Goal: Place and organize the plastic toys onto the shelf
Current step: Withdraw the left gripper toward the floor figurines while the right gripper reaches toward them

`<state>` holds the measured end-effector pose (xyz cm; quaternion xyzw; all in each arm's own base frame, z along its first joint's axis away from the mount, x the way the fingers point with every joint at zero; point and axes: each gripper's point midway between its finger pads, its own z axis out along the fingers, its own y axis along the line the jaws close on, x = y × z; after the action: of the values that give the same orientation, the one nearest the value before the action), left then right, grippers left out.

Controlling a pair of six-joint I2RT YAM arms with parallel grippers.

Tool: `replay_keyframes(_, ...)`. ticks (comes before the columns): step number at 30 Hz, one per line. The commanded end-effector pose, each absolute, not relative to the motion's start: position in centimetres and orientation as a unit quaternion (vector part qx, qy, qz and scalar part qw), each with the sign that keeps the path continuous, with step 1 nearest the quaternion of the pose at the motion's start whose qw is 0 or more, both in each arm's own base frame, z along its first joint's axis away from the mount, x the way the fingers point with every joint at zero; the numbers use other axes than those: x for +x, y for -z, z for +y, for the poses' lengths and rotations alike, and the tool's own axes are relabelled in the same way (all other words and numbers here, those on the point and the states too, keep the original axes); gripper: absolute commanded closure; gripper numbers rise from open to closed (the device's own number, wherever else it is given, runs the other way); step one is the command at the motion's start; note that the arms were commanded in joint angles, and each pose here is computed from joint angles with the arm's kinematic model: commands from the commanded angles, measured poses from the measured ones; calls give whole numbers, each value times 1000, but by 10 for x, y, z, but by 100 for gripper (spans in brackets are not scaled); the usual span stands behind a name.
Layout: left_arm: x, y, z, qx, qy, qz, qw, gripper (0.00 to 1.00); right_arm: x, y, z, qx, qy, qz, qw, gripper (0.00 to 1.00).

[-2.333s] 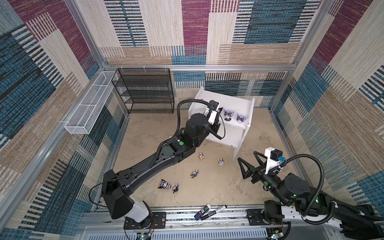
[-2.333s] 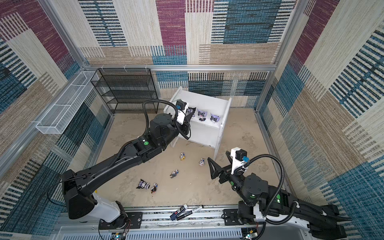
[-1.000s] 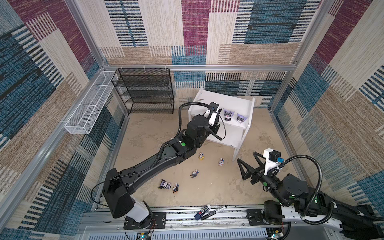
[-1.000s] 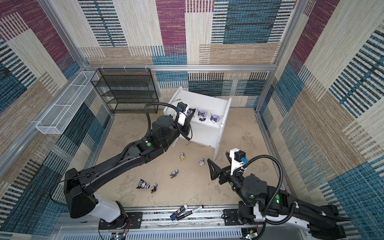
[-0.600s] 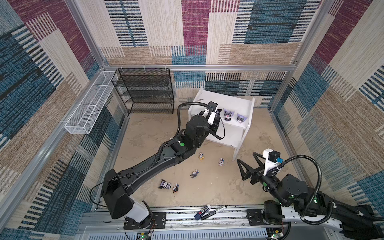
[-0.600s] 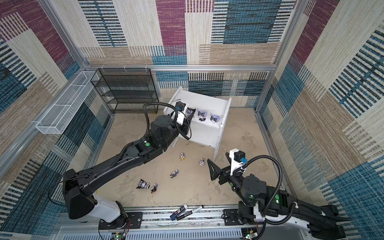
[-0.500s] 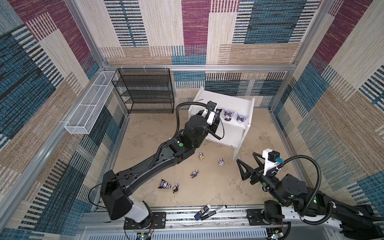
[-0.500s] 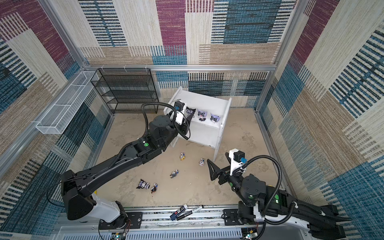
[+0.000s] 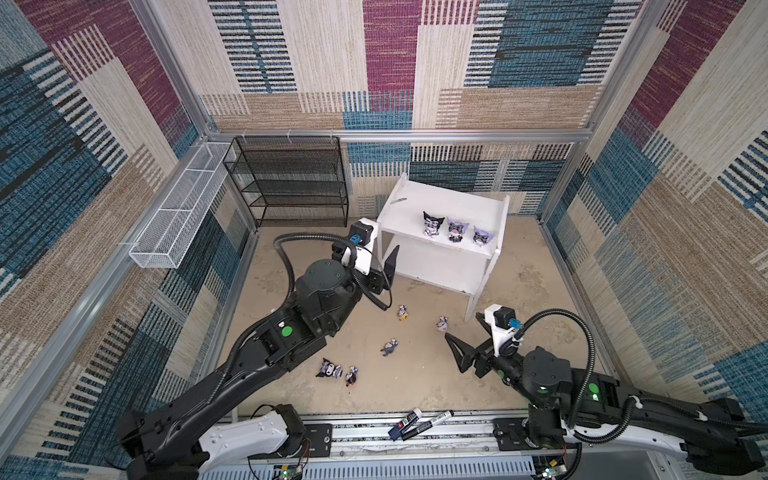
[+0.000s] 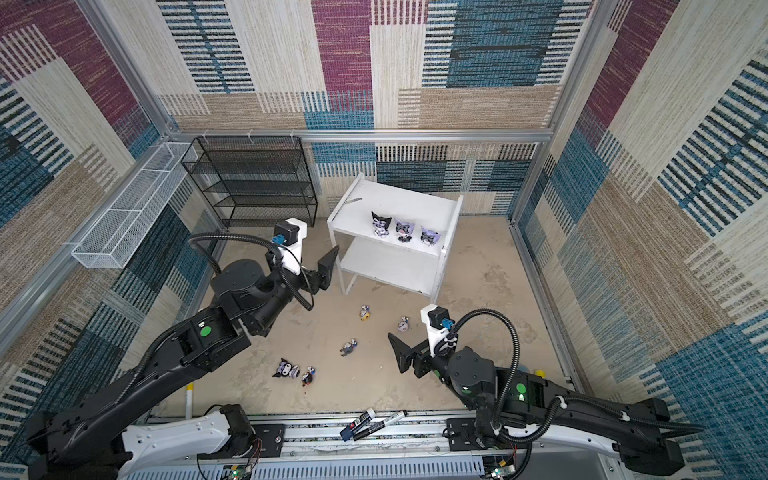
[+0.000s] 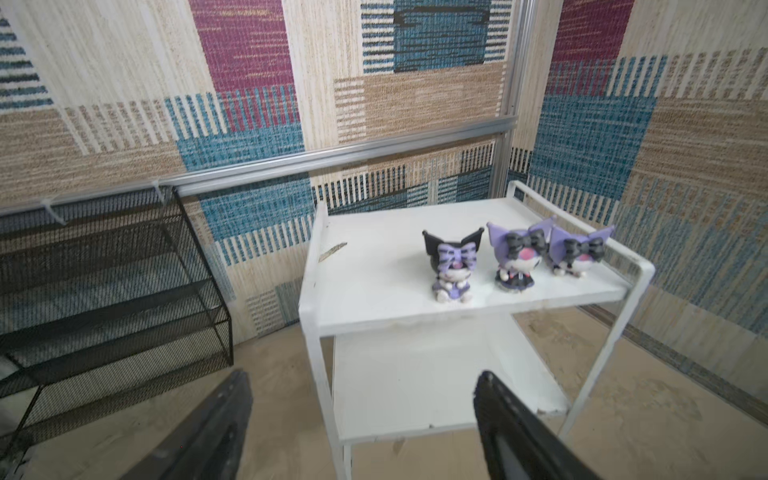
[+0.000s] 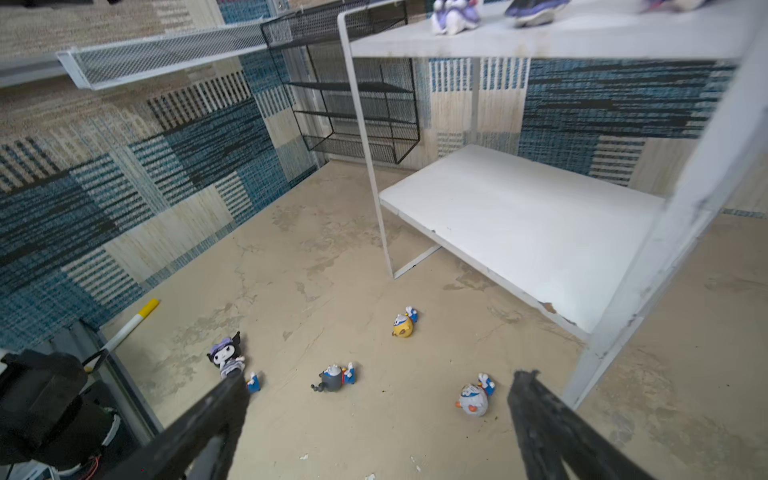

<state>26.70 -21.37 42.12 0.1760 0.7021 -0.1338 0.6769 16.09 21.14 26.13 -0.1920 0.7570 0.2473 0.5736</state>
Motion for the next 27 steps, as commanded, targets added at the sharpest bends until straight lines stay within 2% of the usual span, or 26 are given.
replay_keyframes(1,253,-372,-178,148,106,757,627,18,153,-253,247,-230,-283,750,552,0)
replay_keyframes(8,210,-303,-108,91,84,814,568,16,137,-187,332,-319,-321,762,463,0)
replay_keyframes(12,190,-282,-72,49,69,832,548,16,132,-160,372,-348,-332,767,425,0)
replay_keyframes(19,163,-280,-32,9,70,841,536,16,122,-113,438,-458,-309,751,362,1)
replay_keyframes(22,156,-283,-30,13,92,836,541,12,115,-91,461,-504,-303,742,322,0)
replay_keyframes(27,150,-287,-20,11,88,833,545,11,116,-63,487,-531,-297,747,268,0)
